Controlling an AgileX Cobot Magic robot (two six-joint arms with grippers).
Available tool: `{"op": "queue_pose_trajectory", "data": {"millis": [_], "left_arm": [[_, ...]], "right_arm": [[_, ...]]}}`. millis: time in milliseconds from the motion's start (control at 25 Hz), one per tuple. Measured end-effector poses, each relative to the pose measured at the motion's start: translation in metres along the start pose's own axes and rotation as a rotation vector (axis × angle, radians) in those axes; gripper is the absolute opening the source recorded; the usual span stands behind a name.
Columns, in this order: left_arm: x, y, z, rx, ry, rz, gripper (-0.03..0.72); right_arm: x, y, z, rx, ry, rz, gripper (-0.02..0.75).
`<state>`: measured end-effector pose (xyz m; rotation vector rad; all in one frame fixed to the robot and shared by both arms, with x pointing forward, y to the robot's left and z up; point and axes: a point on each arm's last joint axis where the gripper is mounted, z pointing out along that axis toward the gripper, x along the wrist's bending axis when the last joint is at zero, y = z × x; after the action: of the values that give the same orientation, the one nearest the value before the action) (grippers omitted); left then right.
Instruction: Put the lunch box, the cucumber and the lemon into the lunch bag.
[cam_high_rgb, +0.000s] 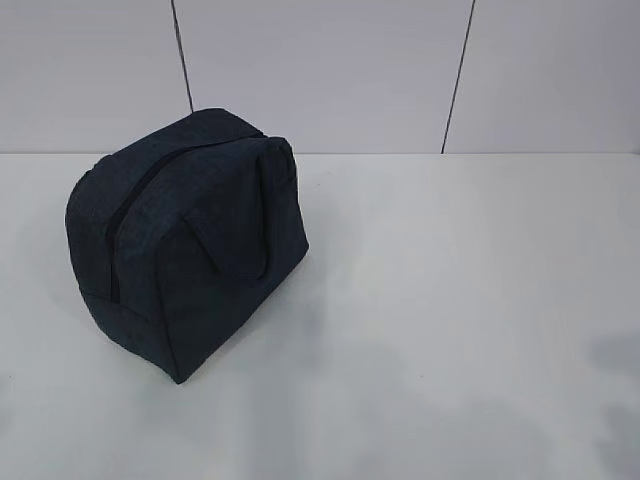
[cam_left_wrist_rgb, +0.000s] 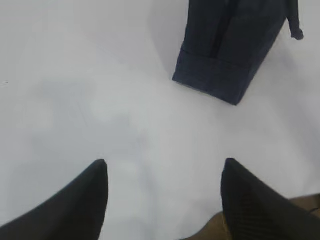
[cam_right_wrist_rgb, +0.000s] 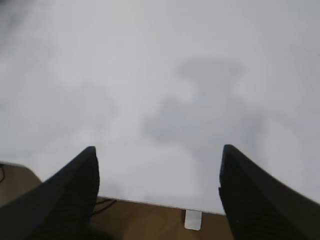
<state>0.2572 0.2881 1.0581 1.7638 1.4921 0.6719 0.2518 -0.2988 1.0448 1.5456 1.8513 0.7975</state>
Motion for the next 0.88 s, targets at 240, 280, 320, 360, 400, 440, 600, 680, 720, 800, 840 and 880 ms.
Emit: {"op": "queue_pose_trajectory", "data": {"millis": [240,280,320,360,400,440,600,680,720,800,840,880], "left_arm": [[-0.001,-0.008,-0.012,-0.098,0.068,-0.033,0.473],[-0.002,-0.009,-0.014,-0.111,0.072,-0.033,0.471],[-0.002,-0.010,-0.015,-0.123,0.077,-0.034,0.469],[-0.003,-0.011,-0.016,-0.133,0.080,-0.034,0.468],[-0.003,-0.012,-0.018,-0.145,0.084,-0.034,0.468],[-0.003,-0.014,-0.019,-0.159,0.088,-0.034,0.467],[-0.004,-0.016,-0.022,-0.179,0.094,-0.034,0.466],[-0.004,-0.016,-0.022,-0.177,0.096,-0.035,0.465],[-0.004,-0.016,-0.022,-0.177,0.096,-0.035,0.465],[-0.004,-0.016,-0.022,-0.177,0.096,-0.035,0.465],[-0.004,-0.016,-0.022,-0.177,0.096,-0.035,0.465],[-0.004,-0.016,-0.022,-0.177,0.096,-0.035,0.465]], "right_arm": [[0.000,-0.006,-0.008,-0.060,-0.086,0.065,0.581],[0.000,-0.008,-0.010,-0.079,-0.089,0.065,0.581],[0.000,-0.009,-0.012,-0.095,-0.091,0.065,0.581],[0.001,-0.011,-0.014,-0.114,-0.093,0.064,0.581],[0.001,-0.013,-0.016,-0.132,-0.094,0.064,0.581],[0.001,-0.014,-0.017,-0.143,-0.096,0.064,0.581],[0.002,-0.015,-0.018,-0.154,-0.097,0.064,0.581],[0.002,-0.015,-0.018,-0.153,-0.097,0.064,0.581],[0.002,-0.015,-0.018,-0.153,-0.097,0.064,0.580],[0.002,-0.015,-0.018,-0.153,-0.097,0.064,0.581],[0.002,-0.015,-0.018,-0.153,-0.097,0.064,0.581],[0.002,-0.015,-0.018,-0.153,-0.097,0.064,0.581]]}}
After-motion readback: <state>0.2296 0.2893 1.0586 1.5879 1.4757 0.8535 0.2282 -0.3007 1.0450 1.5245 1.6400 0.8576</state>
